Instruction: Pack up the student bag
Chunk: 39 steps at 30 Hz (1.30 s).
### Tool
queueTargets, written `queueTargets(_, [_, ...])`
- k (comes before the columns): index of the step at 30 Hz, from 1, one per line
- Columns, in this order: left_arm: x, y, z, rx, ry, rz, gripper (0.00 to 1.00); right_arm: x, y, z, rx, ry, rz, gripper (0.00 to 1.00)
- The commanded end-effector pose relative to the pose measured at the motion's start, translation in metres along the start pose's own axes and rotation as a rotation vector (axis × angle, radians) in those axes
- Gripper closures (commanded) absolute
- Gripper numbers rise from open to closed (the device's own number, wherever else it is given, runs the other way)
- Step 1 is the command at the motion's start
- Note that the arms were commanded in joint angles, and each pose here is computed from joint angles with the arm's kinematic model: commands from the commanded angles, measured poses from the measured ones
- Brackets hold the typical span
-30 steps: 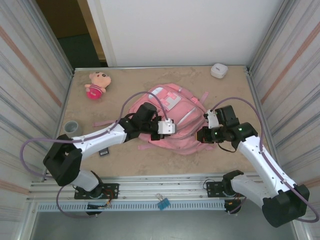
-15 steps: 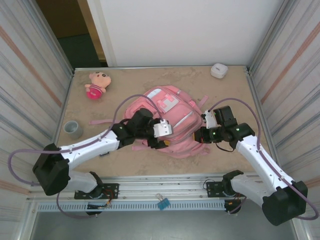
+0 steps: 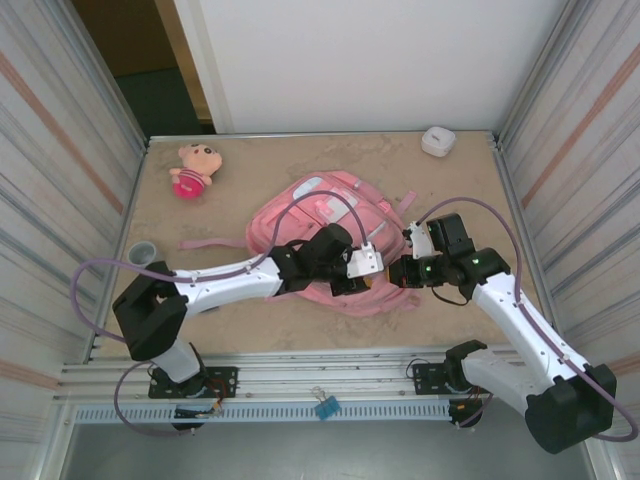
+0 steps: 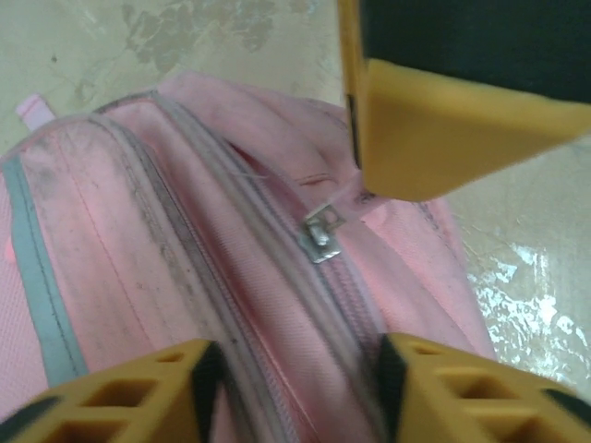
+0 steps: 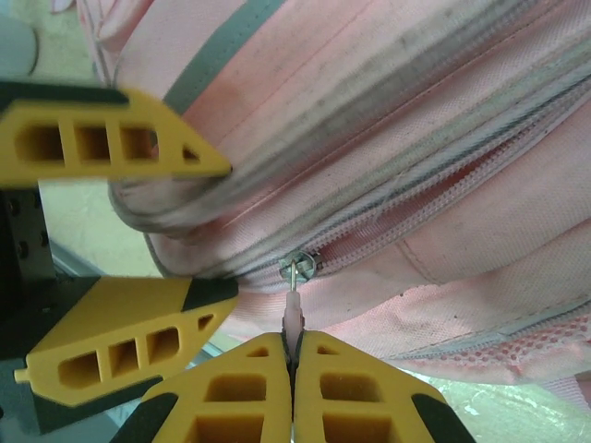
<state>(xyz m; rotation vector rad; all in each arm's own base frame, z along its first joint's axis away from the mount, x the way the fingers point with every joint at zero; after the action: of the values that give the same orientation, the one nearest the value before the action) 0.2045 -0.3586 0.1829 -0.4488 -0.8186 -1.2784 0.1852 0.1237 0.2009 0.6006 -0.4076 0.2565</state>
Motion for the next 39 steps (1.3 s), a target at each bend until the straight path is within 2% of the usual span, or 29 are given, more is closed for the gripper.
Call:
queueTargets(1, [-0.018,0.002,0.003,0.033,0.041,-0.014,0.70,0.000,0.004,0.004,0.018,-0.028,0.024,1.00])
queueTargets(3, [-0.027,0.002,0.009,0.049,0.066,-0.036,0.88,-0.001,0.002,0.002,0.010,-0.024,0.019,1.00])
queueTargets(5, [-0.035,0.001,0.016,0.050,0.080,-0.060,0.99,-0.004,-0.002,-0.001,-0.003,-0.014,0.014,1.00])
queueTargets(10, [-0.054,-0.005,0.039,-0.012,0.064,-0.115,1.00,-0.006,-0.010,-0.009,-0.035,-0.011,-0.001,1.00])
queueTargets(13, [-0.063,-0.002,0.052,-0.022,0.045,-0.098,1.00,-0.006,-0.021,-0.011,-0.089,-0.026,-0.030,1.00])
queueTargets(16, [-0.066,0.002,0.063,0.001,0.039,-0.087,1.00,-0.002,-0.020,-0.009,-0.062,-0.050,-0.036,1.00])
queueTargets(17, [-0.063,0.002,0.066,0.009,0.027,-0.083,0.95,-0.001,-0.016,-0.009,-0.040,-0.057,-0.032,1.00])
queueTargets(19, [-0.054,0.006,0.069,0.033,-0.011,-0.061,0.68,0.001,-0.011,-0.007,-0.003,-0.070,-0.019,1.00])
queueTargets(20, [-0.049,0.008,0.069,0.046,-0.029,-0.052,0.57,0.002,-0.008,-0.005,0.008,-0.077,-0.011,1.00])
queueTargets(22, [-0.038,0.013,0.068,0.078,-0.056,-0.035,0.46,0.002,-0.006,-0.002,0.019,-0.091,0.000,1.00])
queueTargets(26, [-0.015,0.023,0.055,0.121,-0.051,0.018,0.35,0.003,0.002,0.002,0.064,-0.106,0.024,1.00])
queueTargets(29, [0.001,0.024,0.042,0.123,-0.044,0.026,0.31,0.002,0.003,0.002,0.067,-0.096,0.026,1.00])
queueTargets(39, [0.004,0.018,0.010,0.058,-0.003,-0.013,0.21,0.001,0.005,0.005,0.073,-0.102,0.043,1.00])
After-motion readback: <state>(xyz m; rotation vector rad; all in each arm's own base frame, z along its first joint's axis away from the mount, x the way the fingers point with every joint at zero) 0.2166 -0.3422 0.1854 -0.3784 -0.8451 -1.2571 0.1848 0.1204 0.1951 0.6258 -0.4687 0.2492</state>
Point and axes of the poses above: each hand's point on the last joint's axis, 136 mm out from that joint toward the fingers, its own z axis back along the fingers, its own y axis along the line the jaws close on, x = y × z, the point moved 6 cm from there along z, back along the fingers, and after that the axes turned 7 degrees about z, right-handed, at the moved point
